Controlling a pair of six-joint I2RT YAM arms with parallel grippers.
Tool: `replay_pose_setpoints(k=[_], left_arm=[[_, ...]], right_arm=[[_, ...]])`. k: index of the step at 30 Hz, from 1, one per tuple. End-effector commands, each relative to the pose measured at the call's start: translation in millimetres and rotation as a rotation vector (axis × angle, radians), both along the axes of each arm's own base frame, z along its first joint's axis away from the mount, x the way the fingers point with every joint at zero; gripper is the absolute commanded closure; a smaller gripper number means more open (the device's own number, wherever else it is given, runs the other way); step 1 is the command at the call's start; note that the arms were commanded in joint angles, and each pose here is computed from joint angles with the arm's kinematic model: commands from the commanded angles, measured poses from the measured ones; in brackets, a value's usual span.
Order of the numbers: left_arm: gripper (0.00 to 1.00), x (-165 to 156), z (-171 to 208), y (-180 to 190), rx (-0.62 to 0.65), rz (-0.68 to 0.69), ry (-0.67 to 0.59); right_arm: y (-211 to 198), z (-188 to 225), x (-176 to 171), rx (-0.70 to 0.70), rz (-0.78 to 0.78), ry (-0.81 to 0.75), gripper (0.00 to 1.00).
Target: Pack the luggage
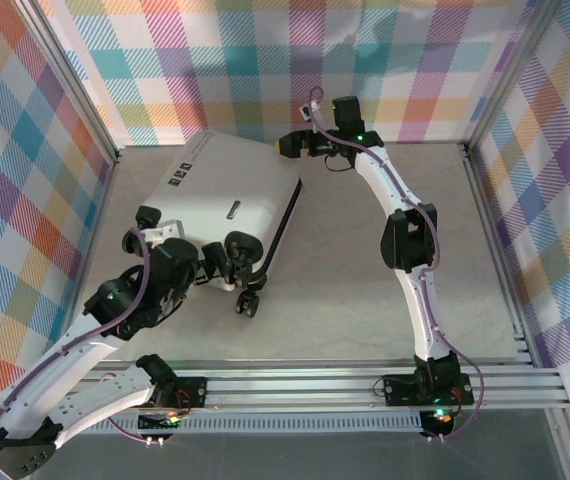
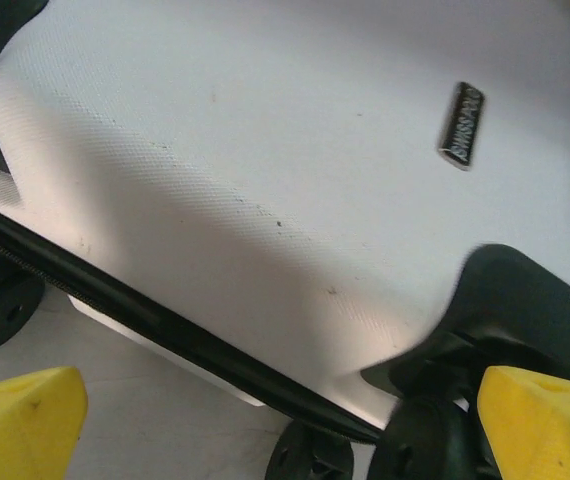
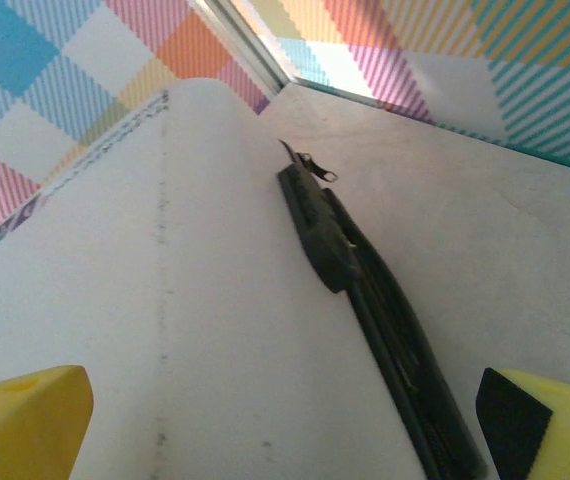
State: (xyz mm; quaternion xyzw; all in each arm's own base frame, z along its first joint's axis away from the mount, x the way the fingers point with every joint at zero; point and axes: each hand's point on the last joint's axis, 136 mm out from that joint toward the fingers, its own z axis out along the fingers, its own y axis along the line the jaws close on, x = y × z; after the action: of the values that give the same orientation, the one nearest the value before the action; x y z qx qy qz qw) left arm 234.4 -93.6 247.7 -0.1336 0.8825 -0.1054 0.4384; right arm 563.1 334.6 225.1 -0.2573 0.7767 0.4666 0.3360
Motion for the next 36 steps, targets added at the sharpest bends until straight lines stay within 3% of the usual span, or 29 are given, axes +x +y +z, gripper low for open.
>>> replay_pose_setpoints(k=[1,11,15,23,29,36], left_arm=[[0.00,4.9,-2.7,5.9,-0.032,0.031,0.021],[0.00,34.9,-21.3,13.8,-0.075,0.059,0.075],[0.00,43.2,-31.6,28.9,-0.064,0.092,0.095],[0.00,82.0,-59.0,48.7,-0.100,0.113,0.145],[0.00,120.2,-59.3,38.8,-0.143,0.055,0.127],[0.00,189.0,-54.8,-3.0,-0.208,-0.134,0.121]], right_arm=[[14.9,1.6,-7.3,0.042,0.074,-0.016,0.01],[22.1,-14.9,-8.9,0.051,0.176,-0.093,0.01],[24.8,-7.4,-41.6,0.116,0.331,-0.047,0.00],[21.3,-3.2,-108.8,0.119,0.477,-0.029,0.14],[13.7,-5.2,-150.7,0.069,0.413,-0.083,0.15],[0.9,-28.1,-203.6,0.008,0.219,-0.076,0.15]])
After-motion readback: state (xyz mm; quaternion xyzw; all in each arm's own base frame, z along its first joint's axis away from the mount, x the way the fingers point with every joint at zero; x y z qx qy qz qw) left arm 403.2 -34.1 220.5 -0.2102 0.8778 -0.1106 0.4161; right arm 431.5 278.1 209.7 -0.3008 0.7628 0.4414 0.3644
